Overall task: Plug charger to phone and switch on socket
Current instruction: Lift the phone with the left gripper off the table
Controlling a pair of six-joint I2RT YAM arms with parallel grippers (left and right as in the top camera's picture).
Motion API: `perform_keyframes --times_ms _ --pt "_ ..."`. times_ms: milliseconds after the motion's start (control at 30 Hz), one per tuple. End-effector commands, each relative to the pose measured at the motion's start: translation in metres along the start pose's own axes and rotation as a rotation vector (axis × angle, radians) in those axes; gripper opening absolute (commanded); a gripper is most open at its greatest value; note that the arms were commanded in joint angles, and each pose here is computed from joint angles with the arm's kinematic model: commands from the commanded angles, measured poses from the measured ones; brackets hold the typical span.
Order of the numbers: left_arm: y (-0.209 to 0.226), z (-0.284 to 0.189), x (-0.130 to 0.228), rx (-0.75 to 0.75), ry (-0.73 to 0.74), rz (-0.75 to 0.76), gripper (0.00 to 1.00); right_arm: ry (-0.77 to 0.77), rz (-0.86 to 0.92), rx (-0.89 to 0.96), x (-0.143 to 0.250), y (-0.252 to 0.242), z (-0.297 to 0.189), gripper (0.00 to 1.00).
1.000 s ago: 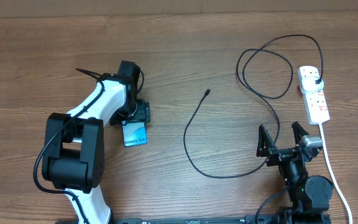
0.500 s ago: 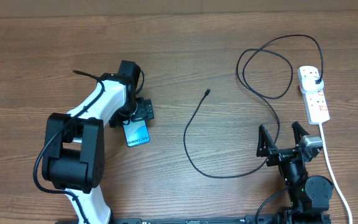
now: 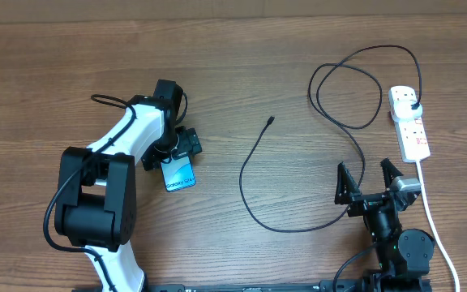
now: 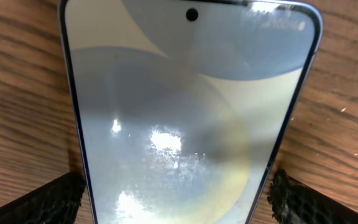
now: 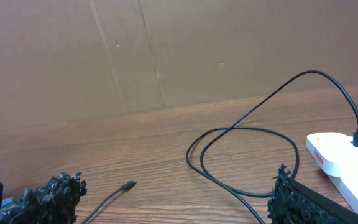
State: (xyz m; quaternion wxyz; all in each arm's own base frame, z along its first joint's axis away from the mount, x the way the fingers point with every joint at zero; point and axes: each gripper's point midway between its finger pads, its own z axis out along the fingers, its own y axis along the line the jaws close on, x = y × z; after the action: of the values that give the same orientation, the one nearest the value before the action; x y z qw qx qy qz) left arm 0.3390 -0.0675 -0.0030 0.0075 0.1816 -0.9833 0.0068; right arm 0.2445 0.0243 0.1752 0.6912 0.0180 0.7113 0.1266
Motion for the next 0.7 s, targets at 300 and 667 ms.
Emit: perform_keyframes --times_ms 300,667 --pt "0.016 0.031 0.025 -0.060 0.113 0.006 1.00 -0.004 -0.002 0.005 0.002 -0.001 0.000 1.00" --pt "0.013 0.032 0.019 -0.044 0.092 0.021 0.96 -0.004 -0.002 0.005 0.002 -0.001 0.000 1.00"
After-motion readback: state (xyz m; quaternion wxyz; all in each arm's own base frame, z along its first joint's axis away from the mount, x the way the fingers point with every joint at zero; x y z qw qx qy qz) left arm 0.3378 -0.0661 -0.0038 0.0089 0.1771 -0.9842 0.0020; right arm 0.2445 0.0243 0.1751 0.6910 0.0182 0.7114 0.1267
